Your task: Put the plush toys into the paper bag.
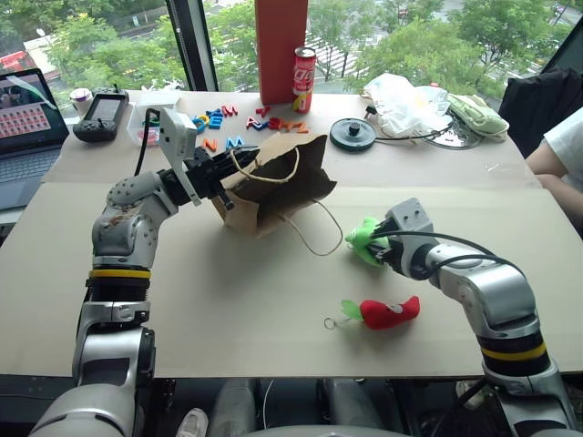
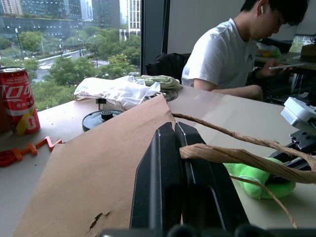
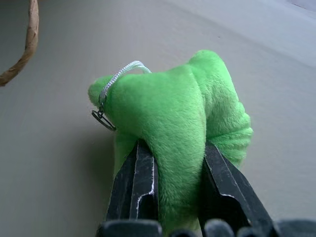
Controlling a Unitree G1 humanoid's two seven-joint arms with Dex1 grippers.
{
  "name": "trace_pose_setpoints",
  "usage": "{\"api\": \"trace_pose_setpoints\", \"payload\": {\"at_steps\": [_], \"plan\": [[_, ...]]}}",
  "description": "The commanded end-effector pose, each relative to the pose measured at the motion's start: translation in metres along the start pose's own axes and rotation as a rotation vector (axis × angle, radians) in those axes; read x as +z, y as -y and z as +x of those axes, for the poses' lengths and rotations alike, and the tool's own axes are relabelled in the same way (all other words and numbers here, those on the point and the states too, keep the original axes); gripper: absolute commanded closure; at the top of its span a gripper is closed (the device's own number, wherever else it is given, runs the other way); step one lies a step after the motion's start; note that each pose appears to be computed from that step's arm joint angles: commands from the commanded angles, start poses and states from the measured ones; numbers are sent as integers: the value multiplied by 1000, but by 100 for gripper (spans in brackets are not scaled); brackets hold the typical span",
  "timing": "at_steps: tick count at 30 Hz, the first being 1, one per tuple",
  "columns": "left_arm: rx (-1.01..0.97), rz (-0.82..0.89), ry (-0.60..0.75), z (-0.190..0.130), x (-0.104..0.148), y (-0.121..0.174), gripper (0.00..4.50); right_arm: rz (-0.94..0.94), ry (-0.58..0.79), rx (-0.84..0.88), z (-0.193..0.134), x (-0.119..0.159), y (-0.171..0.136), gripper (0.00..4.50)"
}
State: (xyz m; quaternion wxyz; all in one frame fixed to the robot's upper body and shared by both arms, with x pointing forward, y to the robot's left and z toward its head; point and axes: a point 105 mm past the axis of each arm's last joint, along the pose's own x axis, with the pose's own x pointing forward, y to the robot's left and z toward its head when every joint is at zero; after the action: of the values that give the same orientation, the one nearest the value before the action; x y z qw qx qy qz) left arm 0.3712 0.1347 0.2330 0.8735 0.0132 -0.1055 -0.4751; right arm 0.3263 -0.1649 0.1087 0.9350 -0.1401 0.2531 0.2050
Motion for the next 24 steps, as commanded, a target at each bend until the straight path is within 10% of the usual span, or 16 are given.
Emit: {"api": "trace_pose_setpoints", "payload": {"at_steps": [1,15,24], "plan": [[0,55,29,1,17,-2,449,9,7,-1,-2,0,0,347],[21,10,52,6,21,-7,449,-25,425,63,-53,112,-3,347],[10,-13,68,11,23,-5,449,-201,390,99,-34,128,-41,347]]}}
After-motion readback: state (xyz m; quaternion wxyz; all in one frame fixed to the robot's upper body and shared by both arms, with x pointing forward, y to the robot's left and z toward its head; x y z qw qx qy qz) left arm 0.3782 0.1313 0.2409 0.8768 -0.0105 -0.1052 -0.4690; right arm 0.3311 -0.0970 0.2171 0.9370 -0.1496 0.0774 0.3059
